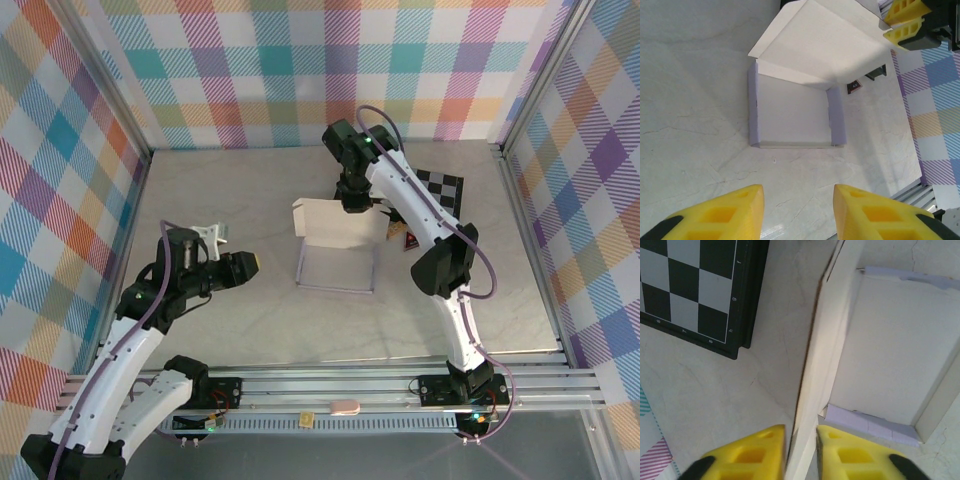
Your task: Fold the paper box
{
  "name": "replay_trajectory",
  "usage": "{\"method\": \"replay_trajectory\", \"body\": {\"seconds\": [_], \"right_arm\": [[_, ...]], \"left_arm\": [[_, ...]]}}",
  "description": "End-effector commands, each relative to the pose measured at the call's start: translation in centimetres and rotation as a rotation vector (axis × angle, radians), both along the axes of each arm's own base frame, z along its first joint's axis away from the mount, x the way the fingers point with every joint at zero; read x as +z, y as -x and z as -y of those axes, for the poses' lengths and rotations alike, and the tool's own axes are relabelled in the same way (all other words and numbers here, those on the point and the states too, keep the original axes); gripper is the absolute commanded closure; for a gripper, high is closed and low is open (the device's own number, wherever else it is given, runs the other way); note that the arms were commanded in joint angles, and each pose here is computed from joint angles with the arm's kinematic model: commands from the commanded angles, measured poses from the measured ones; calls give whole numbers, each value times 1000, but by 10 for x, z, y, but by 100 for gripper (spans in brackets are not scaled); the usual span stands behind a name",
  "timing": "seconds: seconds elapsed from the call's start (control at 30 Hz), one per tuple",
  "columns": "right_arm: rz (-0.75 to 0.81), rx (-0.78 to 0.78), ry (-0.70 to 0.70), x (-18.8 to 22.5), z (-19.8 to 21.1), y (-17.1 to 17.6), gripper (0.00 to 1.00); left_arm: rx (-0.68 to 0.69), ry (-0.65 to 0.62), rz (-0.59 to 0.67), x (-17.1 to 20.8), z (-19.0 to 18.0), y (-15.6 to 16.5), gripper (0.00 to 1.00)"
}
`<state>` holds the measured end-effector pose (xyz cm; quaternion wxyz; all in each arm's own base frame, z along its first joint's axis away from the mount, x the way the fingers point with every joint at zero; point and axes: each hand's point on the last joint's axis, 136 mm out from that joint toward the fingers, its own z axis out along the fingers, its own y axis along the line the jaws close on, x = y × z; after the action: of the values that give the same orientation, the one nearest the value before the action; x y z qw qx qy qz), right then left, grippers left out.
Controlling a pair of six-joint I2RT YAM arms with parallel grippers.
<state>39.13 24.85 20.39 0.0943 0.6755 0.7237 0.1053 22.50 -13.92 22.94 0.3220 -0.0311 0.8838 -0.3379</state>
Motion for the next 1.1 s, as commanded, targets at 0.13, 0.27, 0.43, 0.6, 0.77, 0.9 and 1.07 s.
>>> {"method": "replay_trajectory", "body": {"seconds": [0.13,0.27,0.43,0.6,0.77,0.9,1.07], "right_arm": [[57,3,39,10,10,-6,60],[204,107,113,45,26,-23,49],[483,509,304,118,43,-57,37],[728,1218,462,151,40,-49,28],[644,1475,331,77,81,16,32],[635,1500,262,31,105,47,35],[613,1605,227,-7,100,49,38]], "left_arm": [[-15,-19,0,-3,2,-4,56],[-17,-33,-5,-2,3,-11,51],[-36,-82,0,10,9,-35,47],[-109,-168,-27,10,23,-77,46],[-188,-279,-61,-12,33,-119,47],[-304,-323,-22,-23,46,-142,47],[-402,-304,-35,-44,65,-164,48]]}}
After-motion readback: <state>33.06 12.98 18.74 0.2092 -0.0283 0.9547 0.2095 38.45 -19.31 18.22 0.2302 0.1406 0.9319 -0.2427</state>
